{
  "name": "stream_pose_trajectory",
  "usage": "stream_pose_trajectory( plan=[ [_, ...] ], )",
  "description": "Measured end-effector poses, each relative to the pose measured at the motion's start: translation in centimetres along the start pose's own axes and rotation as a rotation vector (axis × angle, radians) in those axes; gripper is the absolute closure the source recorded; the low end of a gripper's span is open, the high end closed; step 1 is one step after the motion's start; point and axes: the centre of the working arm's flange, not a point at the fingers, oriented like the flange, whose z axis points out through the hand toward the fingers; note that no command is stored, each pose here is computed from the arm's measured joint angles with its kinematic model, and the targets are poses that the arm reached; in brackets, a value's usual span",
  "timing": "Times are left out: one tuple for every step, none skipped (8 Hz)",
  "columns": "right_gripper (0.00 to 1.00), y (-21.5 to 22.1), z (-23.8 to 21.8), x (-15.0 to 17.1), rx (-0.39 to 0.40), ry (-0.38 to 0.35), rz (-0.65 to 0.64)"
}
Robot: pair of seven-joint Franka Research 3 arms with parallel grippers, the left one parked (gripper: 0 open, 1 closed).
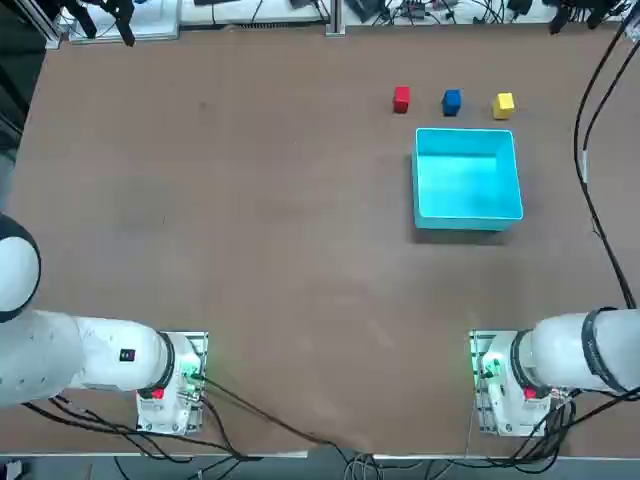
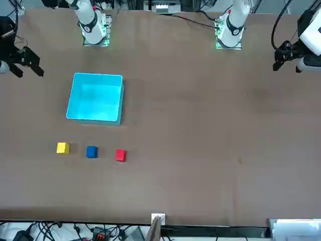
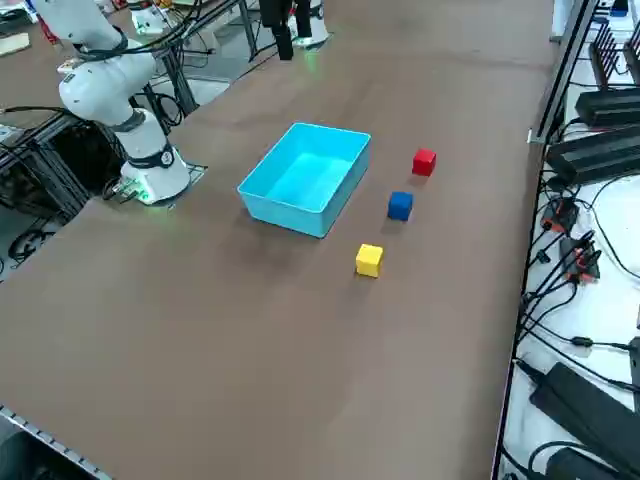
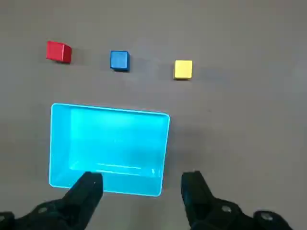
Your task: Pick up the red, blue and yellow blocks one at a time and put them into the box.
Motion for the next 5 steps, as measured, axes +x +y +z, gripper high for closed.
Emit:
stream_pose_trajectory(
  plan=[
    [0.0, -0.2, 0.0, 0.2, 0.002, 0.001, -0.002],
    [0.0, -0.5, 0.3, 0.7, 0.004, 0.001, -0.009],
    [0.0, -1.2, 0.9, 1.8, 0.007, -0.001, -0.022],
    [0.0, -2.7, 1.9, 3.6, 0.022, -0.004, -0.027],
    [0.0, -4.9, 3.6, 6.1, 0.043, -0.011, -0.016]
  ],
)
